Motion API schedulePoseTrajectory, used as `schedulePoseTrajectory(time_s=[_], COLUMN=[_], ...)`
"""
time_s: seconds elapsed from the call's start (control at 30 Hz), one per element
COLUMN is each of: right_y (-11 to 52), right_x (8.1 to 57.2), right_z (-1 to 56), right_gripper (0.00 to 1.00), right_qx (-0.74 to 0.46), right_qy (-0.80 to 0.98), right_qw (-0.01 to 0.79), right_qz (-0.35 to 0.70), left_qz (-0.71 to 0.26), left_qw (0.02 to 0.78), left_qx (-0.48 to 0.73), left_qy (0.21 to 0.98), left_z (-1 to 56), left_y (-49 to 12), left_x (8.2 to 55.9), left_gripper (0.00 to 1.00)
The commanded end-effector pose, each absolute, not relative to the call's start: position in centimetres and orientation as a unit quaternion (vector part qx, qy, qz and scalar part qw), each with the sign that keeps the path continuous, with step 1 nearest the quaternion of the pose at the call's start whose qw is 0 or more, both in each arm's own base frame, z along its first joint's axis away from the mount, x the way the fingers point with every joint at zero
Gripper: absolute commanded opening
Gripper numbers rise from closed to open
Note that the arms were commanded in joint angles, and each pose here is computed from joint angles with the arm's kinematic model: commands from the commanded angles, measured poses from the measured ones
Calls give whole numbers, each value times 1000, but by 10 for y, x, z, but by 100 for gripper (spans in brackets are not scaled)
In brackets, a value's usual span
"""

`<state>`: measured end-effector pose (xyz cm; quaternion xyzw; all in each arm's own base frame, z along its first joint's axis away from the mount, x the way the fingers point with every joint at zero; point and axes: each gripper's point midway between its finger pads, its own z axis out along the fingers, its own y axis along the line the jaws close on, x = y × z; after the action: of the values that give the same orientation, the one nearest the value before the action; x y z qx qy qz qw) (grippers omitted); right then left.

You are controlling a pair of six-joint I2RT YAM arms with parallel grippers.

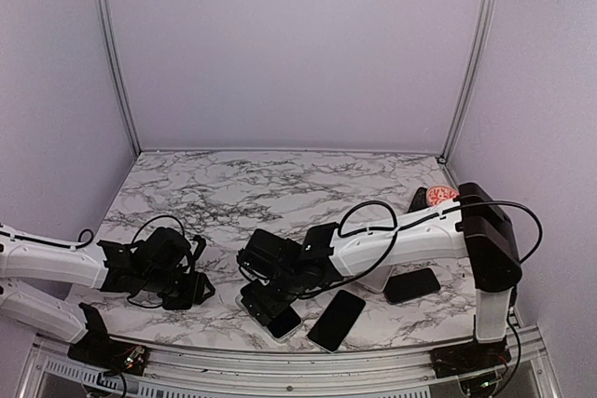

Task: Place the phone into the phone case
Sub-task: Install the phone into the phone case, then pick up the phone with the phone case at the center of the board.

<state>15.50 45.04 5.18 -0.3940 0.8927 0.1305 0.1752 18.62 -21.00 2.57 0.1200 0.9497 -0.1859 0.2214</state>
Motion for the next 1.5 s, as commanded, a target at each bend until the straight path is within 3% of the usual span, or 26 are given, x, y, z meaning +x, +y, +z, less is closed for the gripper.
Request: schedulePoseTrajectory(time_s=[0.0,0.17,0.5,0.67,1.07,1.13,1.37,1.47], right_y=[458,464,445,438,447,448,450,441], right_x=[150,133,134,134,154,161,186,192], right_z=[46,41,15,13,36,46,92,90], right_gripper=[99,99,98,81,50,50,45,44], right_qx=[-380,-393,-403,-397,-379,-366,-339,-340], right_qy=[900,898,902,904,898,897,854,843], right_qw=[183,164,156,156,219,240,367,391], right_qz=[108,114,20,-4,37,57,144,144], left_qz=[-207,-206,-204,-205,-206,-224,-390,-431], left_qw=[229,228,221,227,262,270,295,284], left_qx=[123,124,128,125,129,135,131,122], left_qy=[943,944,945,944,934,927,862,848], left_z=[32,32,30,34,57,67,115,118], left_y=[-206,-207,-210,-210,-222,-234,-289,-305], left_x=[178,179,179,182,201,207,214,216], left_gripper=[39,40,41,41,46,50,82,85])
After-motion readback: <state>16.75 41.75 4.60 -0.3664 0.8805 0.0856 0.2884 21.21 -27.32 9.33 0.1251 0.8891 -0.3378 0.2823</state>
